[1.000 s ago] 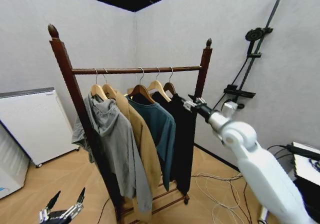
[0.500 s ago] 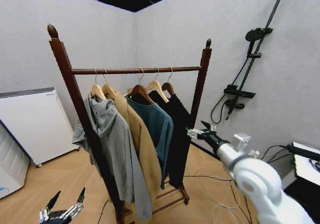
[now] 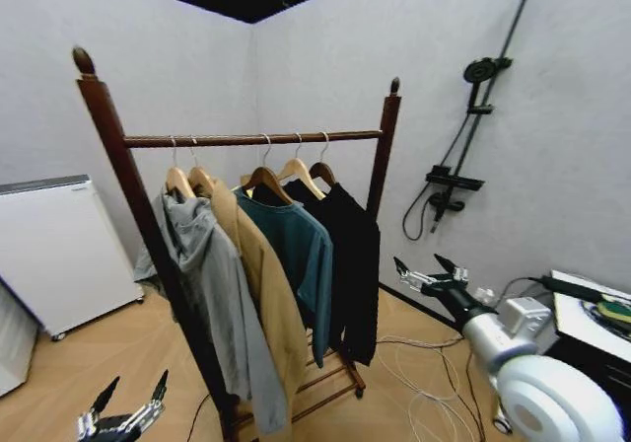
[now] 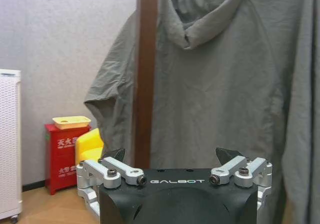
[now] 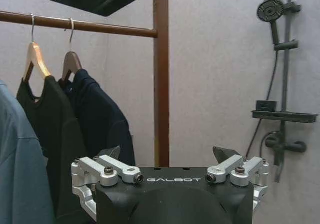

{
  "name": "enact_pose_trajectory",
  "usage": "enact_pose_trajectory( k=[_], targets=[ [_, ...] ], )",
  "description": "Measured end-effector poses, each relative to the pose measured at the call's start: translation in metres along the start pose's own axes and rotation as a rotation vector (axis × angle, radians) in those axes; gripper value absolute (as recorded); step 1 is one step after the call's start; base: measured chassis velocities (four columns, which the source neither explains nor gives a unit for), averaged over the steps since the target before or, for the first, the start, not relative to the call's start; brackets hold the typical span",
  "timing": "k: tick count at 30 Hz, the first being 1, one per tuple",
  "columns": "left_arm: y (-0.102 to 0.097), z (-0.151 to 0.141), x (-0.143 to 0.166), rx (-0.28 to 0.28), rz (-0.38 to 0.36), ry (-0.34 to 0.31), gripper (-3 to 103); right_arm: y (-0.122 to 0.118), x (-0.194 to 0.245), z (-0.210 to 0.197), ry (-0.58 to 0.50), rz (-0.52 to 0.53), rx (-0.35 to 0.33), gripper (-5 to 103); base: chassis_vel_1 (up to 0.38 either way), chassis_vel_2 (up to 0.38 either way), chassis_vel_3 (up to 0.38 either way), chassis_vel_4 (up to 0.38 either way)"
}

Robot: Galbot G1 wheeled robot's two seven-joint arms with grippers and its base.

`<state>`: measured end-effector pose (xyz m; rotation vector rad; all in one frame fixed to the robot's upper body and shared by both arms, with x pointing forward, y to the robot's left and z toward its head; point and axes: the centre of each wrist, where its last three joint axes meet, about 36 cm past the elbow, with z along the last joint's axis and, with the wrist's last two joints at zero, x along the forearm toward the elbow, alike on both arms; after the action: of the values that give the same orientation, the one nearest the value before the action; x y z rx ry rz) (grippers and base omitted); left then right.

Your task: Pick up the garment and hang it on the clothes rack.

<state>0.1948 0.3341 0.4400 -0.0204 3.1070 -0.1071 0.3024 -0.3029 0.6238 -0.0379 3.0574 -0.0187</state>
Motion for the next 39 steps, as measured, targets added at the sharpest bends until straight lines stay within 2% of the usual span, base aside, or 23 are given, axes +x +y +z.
enact_pose_trajectory(
  k=[22,39],
  targets=[
    [0.0,0.0,0.0,0.0,0.0,0.0,100,0.0031,0.0038,-0.0019,-0.025,-0.007,0.001,100,-0.077,-0.132,-0.141,-0.089],
    [0.0,0.0,0.0,0.0,0.0,0.0,100,0.0024,0.005,-0.0017,-0.04,-0.017,-0.003,100,-0.056,-0.208,-0.195,-0.057]
  ],
)
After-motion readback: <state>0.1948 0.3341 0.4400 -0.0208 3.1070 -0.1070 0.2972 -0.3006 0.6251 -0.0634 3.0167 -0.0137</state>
